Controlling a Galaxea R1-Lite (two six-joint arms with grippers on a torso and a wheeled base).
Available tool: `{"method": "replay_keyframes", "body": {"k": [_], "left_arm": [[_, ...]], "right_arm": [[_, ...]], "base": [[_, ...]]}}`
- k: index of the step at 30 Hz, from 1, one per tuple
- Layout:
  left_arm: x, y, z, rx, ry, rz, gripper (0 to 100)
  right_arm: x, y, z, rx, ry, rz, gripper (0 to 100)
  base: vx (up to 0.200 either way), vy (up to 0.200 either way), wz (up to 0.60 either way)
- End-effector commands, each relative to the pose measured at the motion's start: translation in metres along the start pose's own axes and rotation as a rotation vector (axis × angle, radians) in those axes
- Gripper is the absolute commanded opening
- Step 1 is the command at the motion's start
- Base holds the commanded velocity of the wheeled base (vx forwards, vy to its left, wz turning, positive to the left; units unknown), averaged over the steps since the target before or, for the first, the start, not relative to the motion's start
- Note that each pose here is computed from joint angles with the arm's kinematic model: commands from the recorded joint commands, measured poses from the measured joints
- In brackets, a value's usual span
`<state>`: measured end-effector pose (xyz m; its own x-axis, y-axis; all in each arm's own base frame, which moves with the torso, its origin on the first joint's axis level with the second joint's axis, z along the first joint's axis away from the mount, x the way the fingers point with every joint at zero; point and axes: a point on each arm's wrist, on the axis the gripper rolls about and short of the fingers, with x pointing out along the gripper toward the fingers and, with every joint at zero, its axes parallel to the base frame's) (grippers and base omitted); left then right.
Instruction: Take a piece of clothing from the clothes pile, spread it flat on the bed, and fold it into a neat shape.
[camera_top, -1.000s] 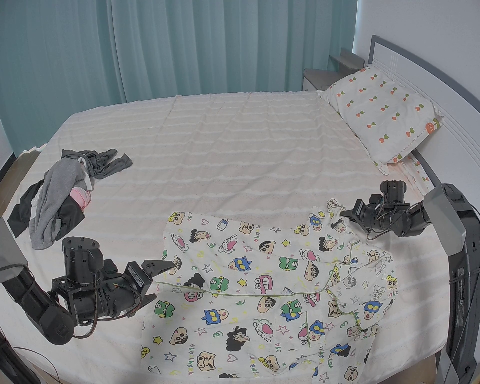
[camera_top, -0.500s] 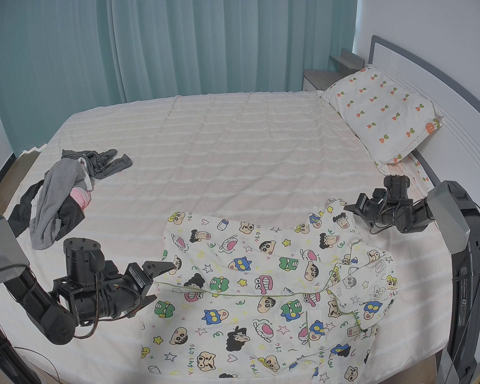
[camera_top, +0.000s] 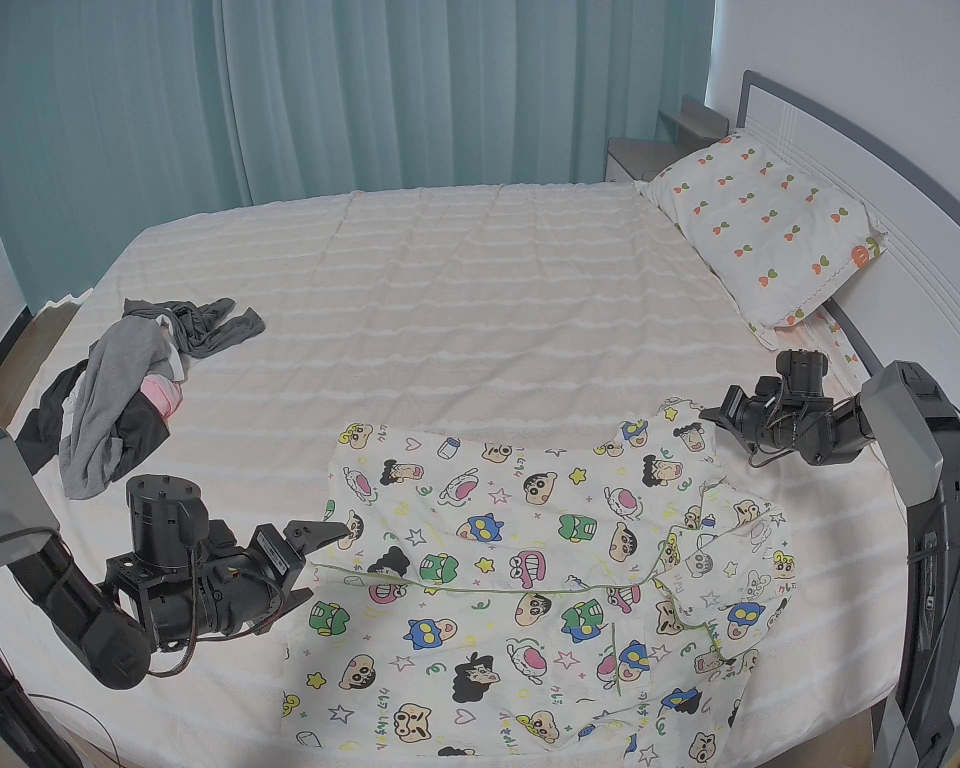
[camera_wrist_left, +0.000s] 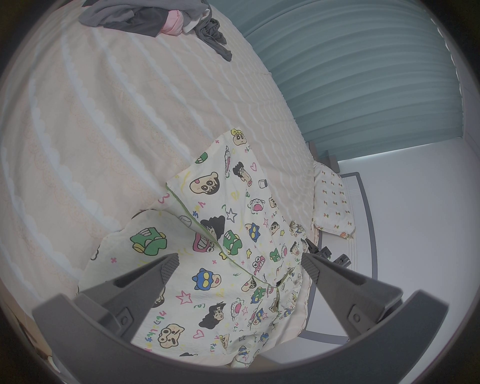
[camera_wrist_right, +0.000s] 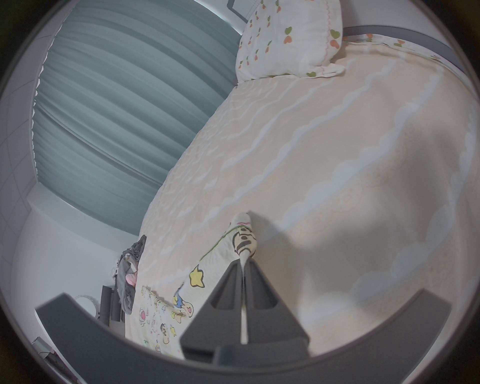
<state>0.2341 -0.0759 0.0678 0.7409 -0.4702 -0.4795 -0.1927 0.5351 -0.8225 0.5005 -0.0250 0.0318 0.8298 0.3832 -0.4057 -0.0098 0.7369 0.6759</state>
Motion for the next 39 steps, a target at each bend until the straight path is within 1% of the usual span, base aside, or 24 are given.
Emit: {"method": "replay_keyframes", "body": {"k": [1, 4, 10, 15, 16, 19, 21, 26, 28, 29, 30, 32, 33, 35, 38, 39], "left_arm": [[0.001, 0.001, 0.000, -0.002, 0.002, 0.005, 100], [0.001, 0.001, 0.000, -0.002, 0.000, 0.004, 100], [0.001, 0.001, 0.000, -0.002, -0.001, 0.005, 100], [0.001, 0.001, 0.000, -0.004, -0.001, 0.005, 100], [0.001, 0.001, 0.001, -0.002, -0.002, 0.003, 100], [0.001, 0.000, 0.001, -0.001, -0.003, 0.001, 100], [0.000, -0.001, 0.001, 0.000, -0.008, -0.004, 100], [-0.004, -0.004, 0.000, 0.004, -0.005, -0.018, 100], [-0.005, -0.004, -0.001, 0.006, -0.006, -0.021, 100], [-0.007, -0.004, -0.001, 0.006, -0.006, -0.022, 100], [-0.008, -0.004, -0.001, 0.007, -0.007, -0.023, 100], [-0.009, -0.005, -0.001, 0.006, -0.008, -0.026, 100], [-0.009, -0.005, -0.002, 0.004, -0.008, -0.028, 100], [-0.010, -0.008, -0.004, -0.029, -0.001, -0.038, 100], [-0.014, -0.012, -0.004, -0.041, -0.005, -0.055, 100], [-0.015, -0.012, -0.004, -0.041, -0.008, -0.058, 100]], "right_arm": [[0.005, -0.010, -0.004, 0.009, -0.005, -0.033, 0], [0.006, -0.012, -0.002, 0.008, -0.021, -0.043, 0], [0.008, -0.016, -0.007, 0.016, -0.004, -0.055, 0], [0.006, -0.012, -0.004, 0.015, -0.009, -0.052, 0], [0.005, -0.012, -0.004, 0.015, -0.008, -0.053, 100], [-0.003, -0.004, 0.004, 0.010, -0.027, -0.043, 100], [-0.007, 0.001, 0.005, 0.008, -0.030, -0.039, 100], [-0.029, 0.011, 0.007, 0.010, -0.043, -0.059, 100], [-0.048, 0.017, 0.013, 0.017, -0.073, -0.083, 100], [-0.064, 0.019, 0.015, 0.024, -0.085, -0.093, 100], [-0.080, 0.024, 0.017, 0.026, -0.102, -0.091, 100], [-0.114, 0.036, 0.017, 0.024, -0.116, -0.058, 100], [-0.126, 0.040, 0.013, 0.022, -0.109, -0.040, 100], [-0.165, 0.057, -0.010, 0.002, -0.067, 0.017, 100], [-0.203, 0.070, -0.045, -0.026, -0.038, 0.053, 100], [-0.209, 0.071, -0.049, -0.030, -0.041, 0.057, 100]], "base": [[0.000, 0.000, 0.00], [0.000, 0.000, 0.00], [0.000, 0.000, 0.00], [0.000, 0.000, 0.00], [0.000, 0.000, 0.00], [0.000, 0.000, 0.00], [0.000, 0.000, 0.00], [0.000, 0.000, 0.00], [0.000, 0.000, 0.00], [0.000, 0.000, 0.00], [0.000, 0.000, 0.00], [-0.200, 0.000, 0.00], [-0.200, 0.000, 0.00], [-0.200, 0.000, 0.00], [-0.200, 0.000, 0.00], [-0.200, 0.000, 0.00]]}}
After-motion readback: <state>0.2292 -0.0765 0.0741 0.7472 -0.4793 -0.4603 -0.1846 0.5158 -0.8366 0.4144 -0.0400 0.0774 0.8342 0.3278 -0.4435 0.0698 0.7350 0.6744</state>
